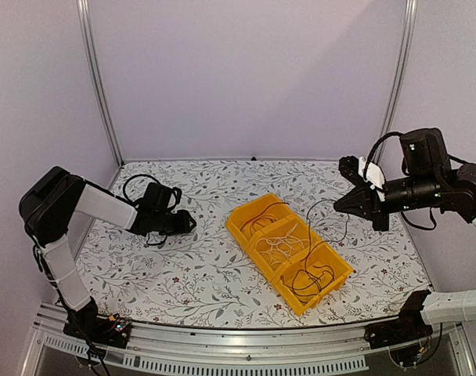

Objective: Untangle the cables

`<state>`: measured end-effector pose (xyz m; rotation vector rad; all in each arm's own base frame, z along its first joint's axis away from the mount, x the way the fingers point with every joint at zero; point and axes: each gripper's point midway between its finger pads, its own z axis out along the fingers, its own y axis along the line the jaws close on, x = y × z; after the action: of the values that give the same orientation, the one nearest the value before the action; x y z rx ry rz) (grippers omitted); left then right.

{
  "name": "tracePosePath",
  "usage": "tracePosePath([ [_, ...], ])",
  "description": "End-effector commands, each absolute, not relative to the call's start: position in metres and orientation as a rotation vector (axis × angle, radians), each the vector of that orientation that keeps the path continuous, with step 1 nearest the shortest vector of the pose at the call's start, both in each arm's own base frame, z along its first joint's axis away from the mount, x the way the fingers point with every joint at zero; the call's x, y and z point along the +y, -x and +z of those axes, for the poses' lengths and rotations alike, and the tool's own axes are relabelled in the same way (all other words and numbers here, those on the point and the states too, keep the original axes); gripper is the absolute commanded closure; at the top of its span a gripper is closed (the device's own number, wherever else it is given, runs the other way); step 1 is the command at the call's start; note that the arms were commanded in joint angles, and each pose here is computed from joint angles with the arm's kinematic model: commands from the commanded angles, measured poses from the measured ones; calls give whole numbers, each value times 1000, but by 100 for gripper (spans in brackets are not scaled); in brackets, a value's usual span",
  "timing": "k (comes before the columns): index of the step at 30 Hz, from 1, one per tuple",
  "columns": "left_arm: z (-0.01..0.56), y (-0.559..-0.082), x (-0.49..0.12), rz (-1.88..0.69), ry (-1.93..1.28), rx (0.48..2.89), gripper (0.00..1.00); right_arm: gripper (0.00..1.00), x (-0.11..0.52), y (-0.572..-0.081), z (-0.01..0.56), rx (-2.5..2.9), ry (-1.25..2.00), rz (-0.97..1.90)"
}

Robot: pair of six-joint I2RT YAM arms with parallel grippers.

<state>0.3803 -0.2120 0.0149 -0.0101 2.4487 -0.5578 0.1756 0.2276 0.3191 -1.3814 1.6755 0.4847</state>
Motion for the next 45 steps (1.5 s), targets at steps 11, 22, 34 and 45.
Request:
tracePosePath([
  [11,-15,-349,-188,-484,49,2582,64,100,216,-165,201,1599,1698,345],
  [22,-12,-349,-187,-495,76,2576,63,100,228,-169,112,1717,1954,406],
  [34,-15,-345,-175,-485,138,2552,63,91,234,-194,70,1924,2087,362],
  [45,3,-356,-169,-452,107,2529,63,56,199,-201,116,1783,2130,135],
])
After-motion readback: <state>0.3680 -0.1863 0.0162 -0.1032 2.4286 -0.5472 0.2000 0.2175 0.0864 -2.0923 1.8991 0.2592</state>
